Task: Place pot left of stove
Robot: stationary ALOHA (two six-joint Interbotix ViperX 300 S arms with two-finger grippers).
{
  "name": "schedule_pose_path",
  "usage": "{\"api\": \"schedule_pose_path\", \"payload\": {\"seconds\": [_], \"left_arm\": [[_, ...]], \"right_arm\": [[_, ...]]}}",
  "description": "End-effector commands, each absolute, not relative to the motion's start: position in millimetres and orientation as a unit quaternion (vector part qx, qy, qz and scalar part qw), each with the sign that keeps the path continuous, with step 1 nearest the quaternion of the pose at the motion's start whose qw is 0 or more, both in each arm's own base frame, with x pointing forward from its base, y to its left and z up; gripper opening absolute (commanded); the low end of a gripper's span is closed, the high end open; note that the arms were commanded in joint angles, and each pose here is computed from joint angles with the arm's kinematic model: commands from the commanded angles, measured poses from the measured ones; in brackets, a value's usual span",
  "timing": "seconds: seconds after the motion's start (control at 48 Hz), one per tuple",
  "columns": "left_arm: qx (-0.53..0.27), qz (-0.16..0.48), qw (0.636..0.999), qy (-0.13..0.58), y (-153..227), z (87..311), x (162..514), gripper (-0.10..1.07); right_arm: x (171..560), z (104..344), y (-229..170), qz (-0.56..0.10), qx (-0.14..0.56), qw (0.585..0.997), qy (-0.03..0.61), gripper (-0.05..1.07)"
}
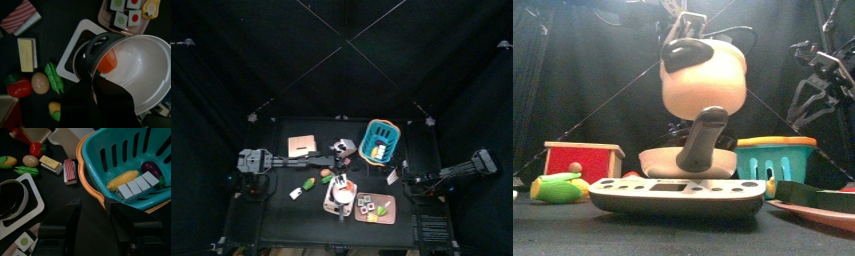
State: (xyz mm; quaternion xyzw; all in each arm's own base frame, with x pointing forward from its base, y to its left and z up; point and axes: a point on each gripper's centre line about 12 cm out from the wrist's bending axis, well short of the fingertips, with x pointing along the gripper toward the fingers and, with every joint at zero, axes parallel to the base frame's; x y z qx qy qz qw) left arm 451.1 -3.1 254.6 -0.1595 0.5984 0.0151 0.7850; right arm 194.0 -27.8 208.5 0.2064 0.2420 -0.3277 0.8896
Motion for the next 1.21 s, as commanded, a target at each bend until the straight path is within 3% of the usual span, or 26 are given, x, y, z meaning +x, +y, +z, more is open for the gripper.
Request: {"api": "schedule_pose_path", "payload": {"seconds": [0.0, 0.208, 0.354, 0.75, 0.896, 1.188], "left_arm": [[-0.146, 0.011, 0.805, 0.576, -9, 284, 435, 0.42], [-0.143, 0.061, 0.788, 0.596, -12, 273, 386, 0.42], [-0.158, 0.1, 0.781, 0.596, -10, 253, 348, 0.42], [-0.261, 0.138, 0.799, 0.524, -10, 203, 253, 0.41], [-0.26, 0.133, 0.803, 0.519, -12, 194, 239, 0.41], [-0.224, 0.097, 0.808, 0.536, -34, 181, 243, 0.41]], "right_arm": [[196, 211, -28, -0.327, 0.205, 0.891, 0.239, 0.8], [196, 210, -28, -0.328, 0.204, 0.89, 0.241, 0.8], [196, 209, -30, -0.335, 0.204, 0.888, 0.241, 0.8], [198, 210, -39, -0.351, 0.202, 0.885, 0.232, 0.8], [201, 206, -40, -0.355, 0.2, 0.881, 0.24, 0.8], [210, 199, -42, -0.348, 0.198, 0.88, 0.255, 0.8]]}}
